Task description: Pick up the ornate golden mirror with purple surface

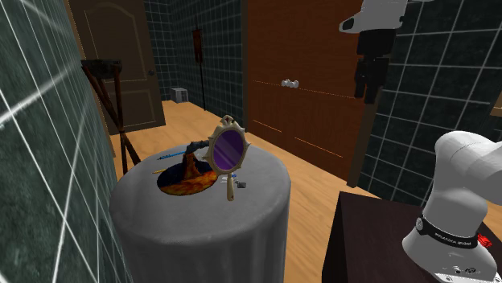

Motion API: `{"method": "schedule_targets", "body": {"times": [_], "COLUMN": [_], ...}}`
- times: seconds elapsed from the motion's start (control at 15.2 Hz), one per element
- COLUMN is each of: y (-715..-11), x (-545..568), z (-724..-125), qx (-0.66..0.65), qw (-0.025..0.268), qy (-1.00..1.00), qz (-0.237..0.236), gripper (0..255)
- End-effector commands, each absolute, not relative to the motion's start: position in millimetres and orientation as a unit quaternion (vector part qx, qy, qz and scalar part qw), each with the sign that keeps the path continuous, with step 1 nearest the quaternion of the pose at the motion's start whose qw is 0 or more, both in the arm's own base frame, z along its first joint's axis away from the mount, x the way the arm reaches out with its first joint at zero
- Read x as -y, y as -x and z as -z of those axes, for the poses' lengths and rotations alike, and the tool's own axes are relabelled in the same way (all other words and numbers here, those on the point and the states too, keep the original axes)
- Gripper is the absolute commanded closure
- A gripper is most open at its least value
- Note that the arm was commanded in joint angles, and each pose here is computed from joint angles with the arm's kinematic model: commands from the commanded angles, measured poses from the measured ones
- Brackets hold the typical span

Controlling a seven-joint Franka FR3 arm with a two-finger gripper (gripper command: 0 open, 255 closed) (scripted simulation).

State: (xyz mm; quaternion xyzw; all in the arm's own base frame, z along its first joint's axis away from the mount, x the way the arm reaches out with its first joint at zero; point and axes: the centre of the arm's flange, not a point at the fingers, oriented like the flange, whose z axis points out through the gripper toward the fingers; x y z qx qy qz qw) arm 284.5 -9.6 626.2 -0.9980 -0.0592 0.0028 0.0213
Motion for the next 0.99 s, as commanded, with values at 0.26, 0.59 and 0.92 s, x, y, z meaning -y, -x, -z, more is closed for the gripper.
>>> {"method": "schedule_targets", "body": {"times": [0.26,0.59,0.92], "y": [-319.8,-368.3,-420.3], "x": [25.4,38.0,42.3], "z": [-598.2,-565.9,-537.2], "qx": [0.116,0.186,0.254], "qw": [0.035,0.052,0.068], "qy": [0.992,0.979,0.959], "qz": [0.027,0.065,0.102], "gripper": [0,0,0]}}
